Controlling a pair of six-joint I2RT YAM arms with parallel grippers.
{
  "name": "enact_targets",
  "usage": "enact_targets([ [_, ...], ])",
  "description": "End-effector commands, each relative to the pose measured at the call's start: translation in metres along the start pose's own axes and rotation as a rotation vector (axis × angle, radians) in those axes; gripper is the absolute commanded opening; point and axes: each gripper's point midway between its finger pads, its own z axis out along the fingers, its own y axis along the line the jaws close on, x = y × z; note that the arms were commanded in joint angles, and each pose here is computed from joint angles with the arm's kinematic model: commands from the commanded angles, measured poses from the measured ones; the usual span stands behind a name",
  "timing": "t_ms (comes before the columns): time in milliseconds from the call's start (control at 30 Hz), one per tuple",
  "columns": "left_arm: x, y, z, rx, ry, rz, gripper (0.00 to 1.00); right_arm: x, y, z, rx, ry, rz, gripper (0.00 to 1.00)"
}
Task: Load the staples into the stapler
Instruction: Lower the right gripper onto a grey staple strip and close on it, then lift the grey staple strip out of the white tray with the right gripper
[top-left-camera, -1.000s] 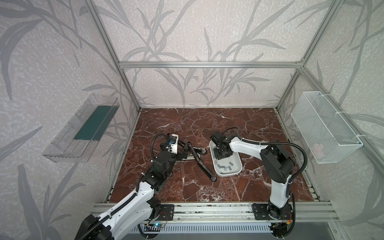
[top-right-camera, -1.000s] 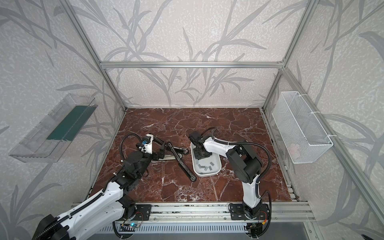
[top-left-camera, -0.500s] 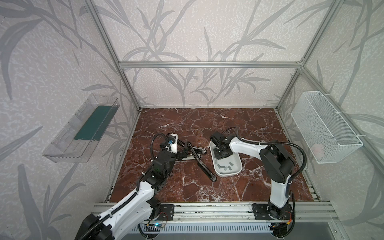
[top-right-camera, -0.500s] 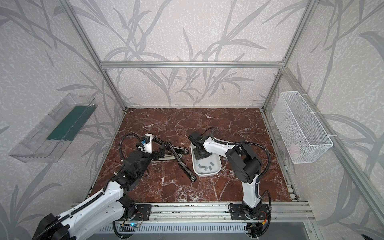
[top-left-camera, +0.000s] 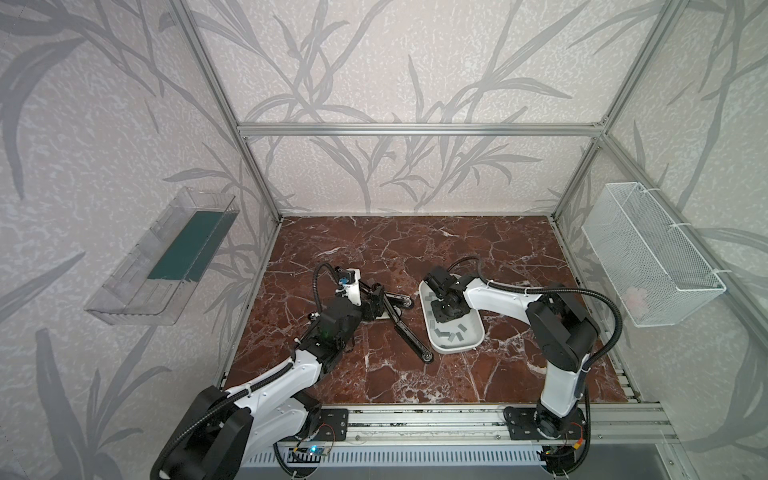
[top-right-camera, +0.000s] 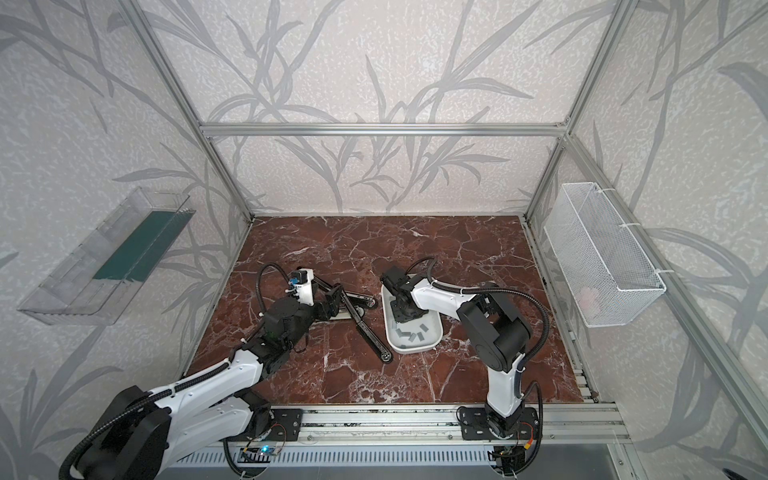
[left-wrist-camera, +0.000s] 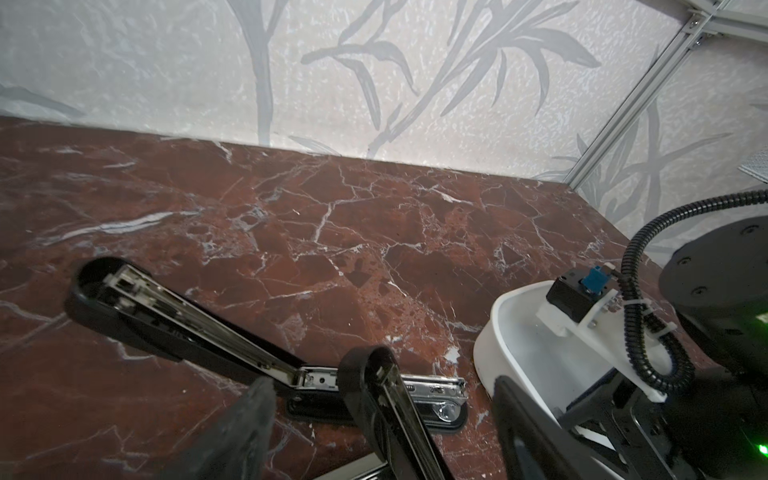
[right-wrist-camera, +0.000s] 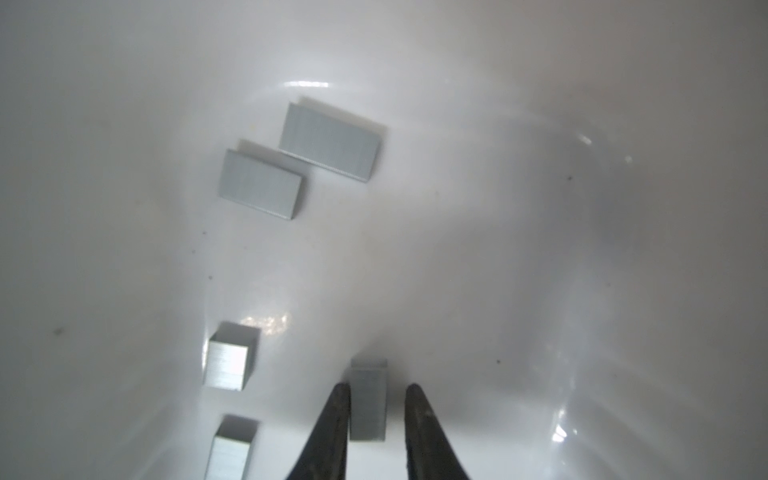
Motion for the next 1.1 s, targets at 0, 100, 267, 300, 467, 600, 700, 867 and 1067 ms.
enact_targets([
  [0, -0.013, -0.012, 0.001, 0.056, -0.033, -0.078, 0.83, 0.021, -0.004, 0.01, 0.005, 0.067, -0.002, 0.19],
  [100, -0.006, -0.016, 0.004, 0.072, -0.001, -0.091, 0.81, 0.022, -0.002, 0.012, -0.001, 0.068, -0.003, 0.16],
  [267, 0.002, -0.038, 0.009, 0.113, 0.044, -0.085, 0.75, 0.011, -0.004, 0.001, -0.005, 0.023, 0.001, 0.14],
  [300, 0.003, -0.047, 0.009, 0.114, 0.049, -0.061, 0.74, 0.008, -0.004, -0.004, -0.007, 0.011, -0.001, 0.13],
  [467, -0.001, -0.072, -0.002, 0.112, 0.028, -0.003, 0.75, -0.005, -0.008, -0.038, -0.018, -0.069, -0.005, 0.11],
  [600, -0.017, -0.062, -0.015, 0.062, 0.005, 0.03, 0.77, -0.014, -0.007, -0.078, -0.066, -0.161, -0.015, 0.11],
  [700, -0.034, -0.037, -0.024, 0.006, -0.021, -0.003, 0.84, -0.018, 0.009, -0.105, -0.118, -0.22, -0.06, 0.11],
  [867, -0.039, 0.003, -0.039, -0.075, -0.033, -0.057, 0.84, -0.012, 0.069, -0.125, -0.208, -0.247, -0.213, 0.11],
  [1067, -0.027, 0.027, -0.055, -0.153, -0.011, -0.021, 0.86, 0.006, 0.123, -0.114, -0.301, -0.184, -0.399, 0.09],
])
